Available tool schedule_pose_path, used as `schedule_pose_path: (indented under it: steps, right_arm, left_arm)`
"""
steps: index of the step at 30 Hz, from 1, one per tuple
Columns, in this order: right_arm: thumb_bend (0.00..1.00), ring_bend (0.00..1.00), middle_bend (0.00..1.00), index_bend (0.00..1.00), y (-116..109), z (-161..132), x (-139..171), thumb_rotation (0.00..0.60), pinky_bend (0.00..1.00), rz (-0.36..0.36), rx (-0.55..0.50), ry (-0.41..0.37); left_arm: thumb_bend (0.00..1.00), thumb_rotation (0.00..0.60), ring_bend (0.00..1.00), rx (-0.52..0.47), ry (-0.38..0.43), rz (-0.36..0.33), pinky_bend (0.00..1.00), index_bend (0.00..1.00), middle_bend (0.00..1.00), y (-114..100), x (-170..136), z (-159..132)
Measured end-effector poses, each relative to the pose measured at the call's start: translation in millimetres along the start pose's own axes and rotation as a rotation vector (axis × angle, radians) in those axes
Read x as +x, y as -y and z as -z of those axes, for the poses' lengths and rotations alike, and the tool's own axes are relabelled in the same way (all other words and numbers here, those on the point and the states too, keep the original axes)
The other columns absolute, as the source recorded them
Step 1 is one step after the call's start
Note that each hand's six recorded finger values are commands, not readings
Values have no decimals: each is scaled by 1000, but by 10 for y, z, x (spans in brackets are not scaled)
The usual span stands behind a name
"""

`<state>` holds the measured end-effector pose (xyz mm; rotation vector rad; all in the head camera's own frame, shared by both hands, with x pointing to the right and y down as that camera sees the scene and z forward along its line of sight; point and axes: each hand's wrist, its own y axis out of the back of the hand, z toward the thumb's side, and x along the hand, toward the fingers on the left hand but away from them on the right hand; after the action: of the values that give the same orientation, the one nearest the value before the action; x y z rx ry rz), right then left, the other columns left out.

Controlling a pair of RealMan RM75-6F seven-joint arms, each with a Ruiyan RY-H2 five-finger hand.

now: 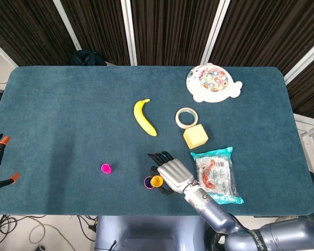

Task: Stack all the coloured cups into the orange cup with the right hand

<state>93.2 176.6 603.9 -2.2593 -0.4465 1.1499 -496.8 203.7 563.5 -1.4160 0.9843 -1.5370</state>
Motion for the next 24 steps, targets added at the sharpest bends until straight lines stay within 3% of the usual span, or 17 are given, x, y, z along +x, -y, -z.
schedule_pose_path:
  steps: [24]
  right_arm:
    - [432, 1, 0, 483, 207, -80, -230, 600, 36, -29, -6, 16]
  left_arm:
    - [0, 600, 0, -2, 2, 4, 52, 0, 0, 8, 3, -3]
